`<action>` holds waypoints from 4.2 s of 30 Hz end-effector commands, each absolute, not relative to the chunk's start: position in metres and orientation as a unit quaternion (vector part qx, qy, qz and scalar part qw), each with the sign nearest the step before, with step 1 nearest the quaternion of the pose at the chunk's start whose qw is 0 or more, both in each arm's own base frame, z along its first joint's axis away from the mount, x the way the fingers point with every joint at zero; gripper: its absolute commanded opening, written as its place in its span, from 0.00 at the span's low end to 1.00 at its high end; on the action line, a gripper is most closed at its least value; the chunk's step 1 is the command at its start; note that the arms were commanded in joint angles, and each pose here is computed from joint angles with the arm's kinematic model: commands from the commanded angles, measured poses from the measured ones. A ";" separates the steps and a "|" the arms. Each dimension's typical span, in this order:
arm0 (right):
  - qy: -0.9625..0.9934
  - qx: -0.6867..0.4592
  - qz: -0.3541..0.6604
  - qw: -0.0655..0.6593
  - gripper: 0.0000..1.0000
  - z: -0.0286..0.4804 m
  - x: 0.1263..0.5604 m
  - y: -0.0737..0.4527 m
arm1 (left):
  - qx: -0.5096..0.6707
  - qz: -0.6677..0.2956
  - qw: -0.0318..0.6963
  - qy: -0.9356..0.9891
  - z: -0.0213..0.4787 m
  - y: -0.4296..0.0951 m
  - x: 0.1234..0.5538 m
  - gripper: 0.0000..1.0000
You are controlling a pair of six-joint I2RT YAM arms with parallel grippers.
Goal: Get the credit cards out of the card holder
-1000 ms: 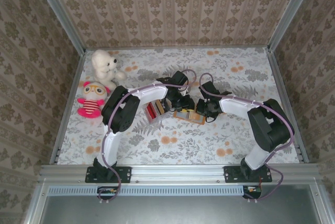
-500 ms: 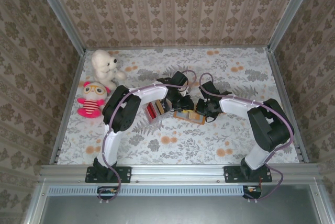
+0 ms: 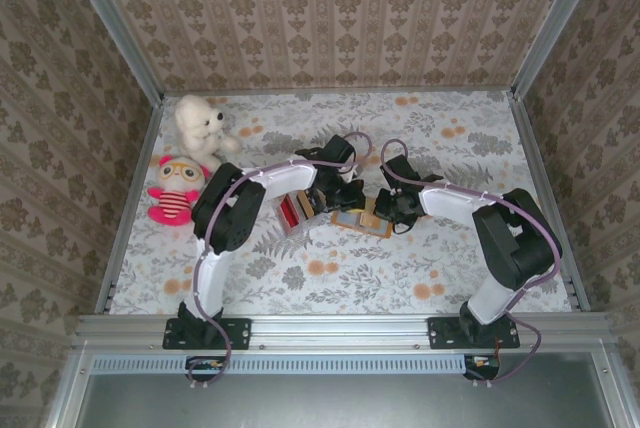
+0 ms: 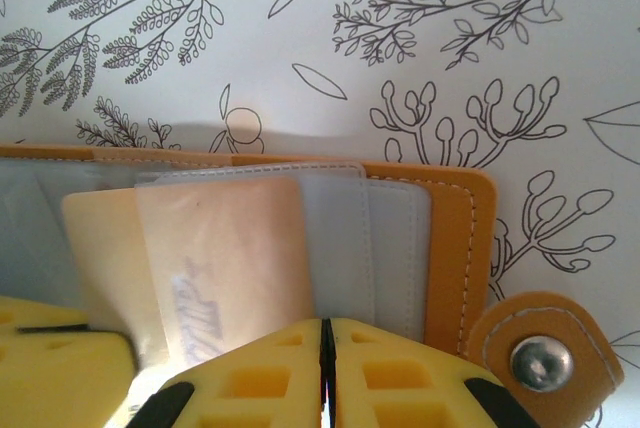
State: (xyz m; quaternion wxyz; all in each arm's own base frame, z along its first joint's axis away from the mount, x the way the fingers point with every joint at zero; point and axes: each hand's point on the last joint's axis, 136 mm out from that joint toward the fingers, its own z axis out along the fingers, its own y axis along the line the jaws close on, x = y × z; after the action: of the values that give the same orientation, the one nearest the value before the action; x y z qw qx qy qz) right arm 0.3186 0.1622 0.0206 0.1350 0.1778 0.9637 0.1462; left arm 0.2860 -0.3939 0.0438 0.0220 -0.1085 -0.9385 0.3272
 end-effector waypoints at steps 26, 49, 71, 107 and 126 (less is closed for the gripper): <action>0.870 0.095 0.388 0.289 0.64 0.191 0.339 0.195 | -0.078 0.409 -0.166 -0.894 0.221 -0.322 0.329 0.00; 0.718 0.072 0.634 0.277 0.67 0.292 0.345 0.255 | -0.026 0.589 -0.156 -0.793 0.307 -0.313 0.308 0.00; 0.725 0.074 0.611 0.309 0.00 0.274 0.343 0.250 | 0.004 0.485 -0.209 -0.849 0.272 -0.273 0.305 0.50; 0.931 -0.113 0.160 0.309 0.00 0.115 0.324 0.359 | 0.114 0.218 -0.290 -0.925 0.199 -0.093 0.299 1.00; 0.929 -0.149 0.156 0.301 0.00 0.096 0.343 0.390 | 0.122 0.237 -0.271 -0.925 0.189 -0.092 0.298 1.00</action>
State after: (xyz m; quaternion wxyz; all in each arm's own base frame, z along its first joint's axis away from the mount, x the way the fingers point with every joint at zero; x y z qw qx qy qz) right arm 0.3381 0.3831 0.0893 0.2925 -0.1319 0.9333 0.1611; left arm 0.3011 -0.0915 0.1926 -0.2780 0.1307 -0.9229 0.2321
